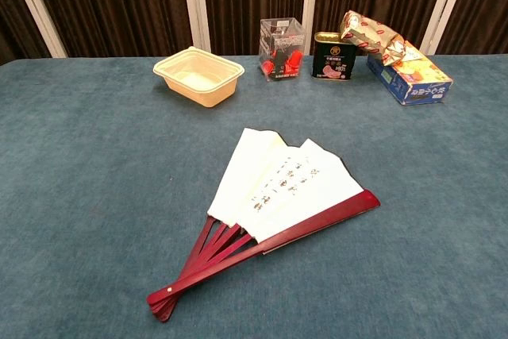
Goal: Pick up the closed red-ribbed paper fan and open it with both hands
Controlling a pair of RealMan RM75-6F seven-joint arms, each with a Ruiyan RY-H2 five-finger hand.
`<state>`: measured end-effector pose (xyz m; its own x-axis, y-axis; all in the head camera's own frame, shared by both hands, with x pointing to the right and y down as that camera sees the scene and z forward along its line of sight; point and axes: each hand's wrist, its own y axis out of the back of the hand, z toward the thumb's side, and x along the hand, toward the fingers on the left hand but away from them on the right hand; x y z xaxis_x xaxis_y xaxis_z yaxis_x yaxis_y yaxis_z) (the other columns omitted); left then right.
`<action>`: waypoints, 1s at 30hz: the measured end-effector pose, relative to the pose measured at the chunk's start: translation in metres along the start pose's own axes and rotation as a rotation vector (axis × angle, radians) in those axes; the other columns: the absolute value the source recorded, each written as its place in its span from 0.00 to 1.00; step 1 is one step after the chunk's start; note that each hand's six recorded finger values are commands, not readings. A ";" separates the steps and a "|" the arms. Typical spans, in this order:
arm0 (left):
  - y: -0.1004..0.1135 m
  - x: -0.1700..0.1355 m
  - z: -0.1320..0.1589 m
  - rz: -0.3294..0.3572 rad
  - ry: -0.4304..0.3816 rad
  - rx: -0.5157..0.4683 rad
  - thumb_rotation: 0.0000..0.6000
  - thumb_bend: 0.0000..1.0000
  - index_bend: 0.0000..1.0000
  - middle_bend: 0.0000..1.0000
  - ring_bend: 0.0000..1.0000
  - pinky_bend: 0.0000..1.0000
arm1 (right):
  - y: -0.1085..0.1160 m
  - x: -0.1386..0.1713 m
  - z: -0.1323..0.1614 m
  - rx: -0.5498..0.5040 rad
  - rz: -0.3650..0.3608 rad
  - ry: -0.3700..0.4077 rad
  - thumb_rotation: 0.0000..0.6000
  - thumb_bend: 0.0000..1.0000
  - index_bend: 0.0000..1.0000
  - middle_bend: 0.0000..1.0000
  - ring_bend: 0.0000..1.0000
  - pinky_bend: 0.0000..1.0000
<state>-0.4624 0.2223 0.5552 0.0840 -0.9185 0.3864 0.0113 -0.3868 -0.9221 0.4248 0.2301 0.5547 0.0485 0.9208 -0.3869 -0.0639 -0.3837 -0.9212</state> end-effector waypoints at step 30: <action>-0.001 0.002 0.000 0.007 0.020 -0.018 1.00 0.00 0.00 0.00 0.00 0.00 | -0.008 -0.013 0.045 0.031 -0.056 0.334 1.00 0.28 0.25 0.02 0.00 0.00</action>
<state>-0.4621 0.2204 0.5568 0.0637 -0.9226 0.3805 -0.0076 -0.3817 -0.9243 0.3794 0.2243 0.5689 0.3762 0.8647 -0.3326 -0.0818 -0.3266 -0.9416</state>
